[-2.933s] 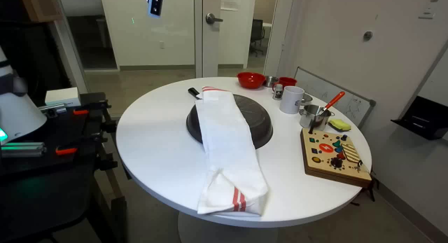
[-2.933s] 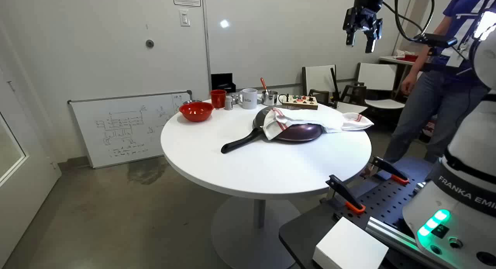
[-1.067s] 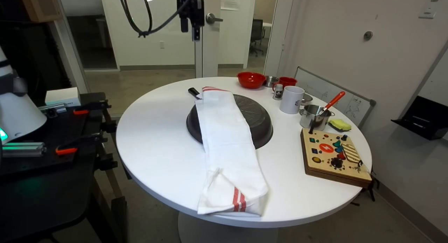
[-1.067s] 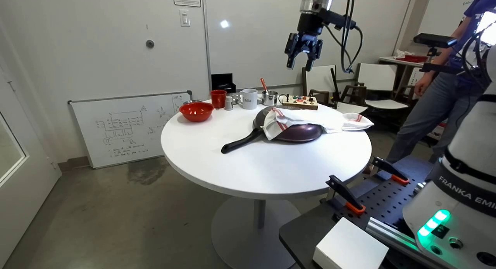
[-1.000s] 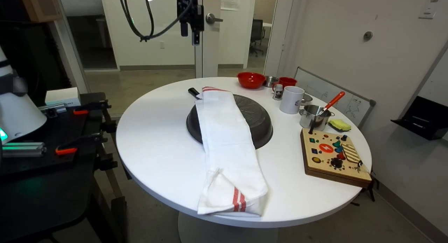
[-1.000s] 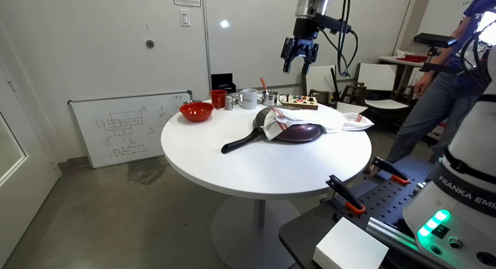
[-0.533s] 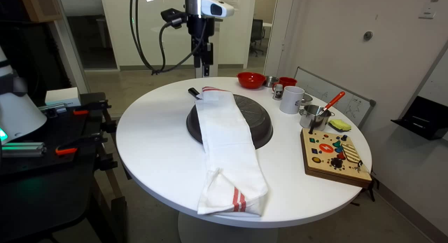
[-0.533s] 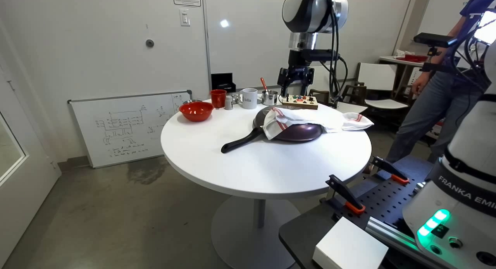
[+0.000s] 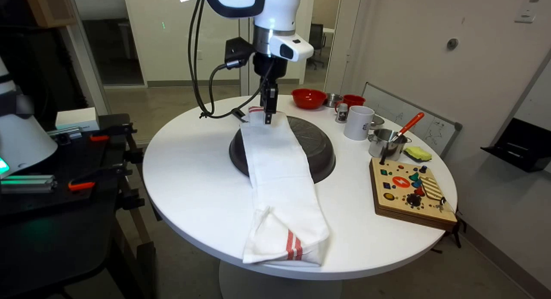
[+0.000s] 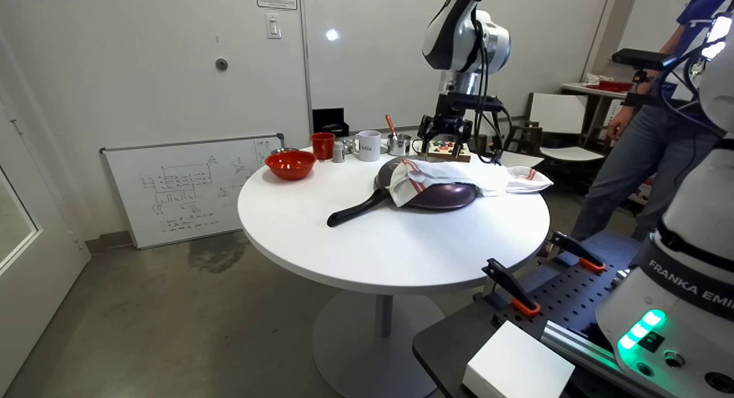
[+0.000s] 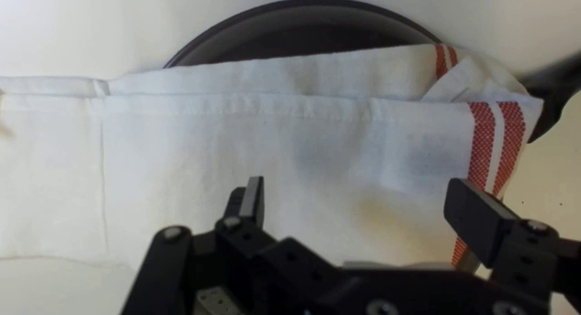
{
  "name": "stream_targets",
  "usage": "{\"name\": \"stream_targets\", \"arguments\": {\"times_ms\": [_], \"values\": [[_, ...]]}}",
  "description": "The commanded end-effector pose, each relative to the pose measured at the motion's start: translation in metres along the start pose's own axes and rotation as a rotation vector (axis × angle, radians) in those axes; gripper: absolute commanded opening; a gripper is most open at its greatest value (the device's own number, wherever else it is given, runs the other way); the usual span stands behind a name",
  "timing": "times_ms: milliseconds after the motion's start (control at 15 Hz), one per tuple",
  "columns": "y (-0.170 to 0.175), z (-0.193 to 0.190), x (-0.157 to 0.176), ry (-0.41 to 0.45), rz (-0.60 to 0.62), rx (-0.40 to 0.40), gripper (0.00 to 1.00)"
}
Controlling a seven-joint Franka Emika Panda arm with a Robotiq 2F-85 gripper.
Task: Use the towel to wipe the pan
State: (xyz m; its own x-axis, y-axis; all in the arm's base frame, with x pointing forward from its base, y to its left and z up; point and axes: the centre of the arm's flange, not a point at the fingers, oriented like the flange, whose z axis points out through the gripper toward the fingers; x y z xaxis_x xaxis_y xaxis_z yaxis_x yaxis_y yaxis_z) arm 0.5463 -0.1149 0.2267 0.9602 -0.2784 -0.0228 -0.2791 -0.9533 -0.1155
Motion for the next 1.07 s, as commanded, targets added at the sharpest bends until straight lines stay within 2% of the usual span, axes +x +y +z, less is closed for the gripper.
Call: {"name": "stream_targets", "arguments": {"times_ms": [0, 267, 400, 600, 733, 1000], "values": [[-0.017, 0.0, 0.025, 0.002, 0.015, 0.07, 1.0], [-0.064, -0.004, 0.029, -0.003, -0.078, 0.114, 1.0], [-0.085, -0.003, 0.021, -0.049, -0.14, 0.135, 1.0], [-0.097, 0.006, 0.001, -0.08, -0.191, 0.092, 1.0], [-0.098, 0.015, -0.005, -0.07, -0.206, 0.019, 1.0], [-0.098, 0.028, -0.01, -0.084, -0.276, -0.064, 1.0]]}}
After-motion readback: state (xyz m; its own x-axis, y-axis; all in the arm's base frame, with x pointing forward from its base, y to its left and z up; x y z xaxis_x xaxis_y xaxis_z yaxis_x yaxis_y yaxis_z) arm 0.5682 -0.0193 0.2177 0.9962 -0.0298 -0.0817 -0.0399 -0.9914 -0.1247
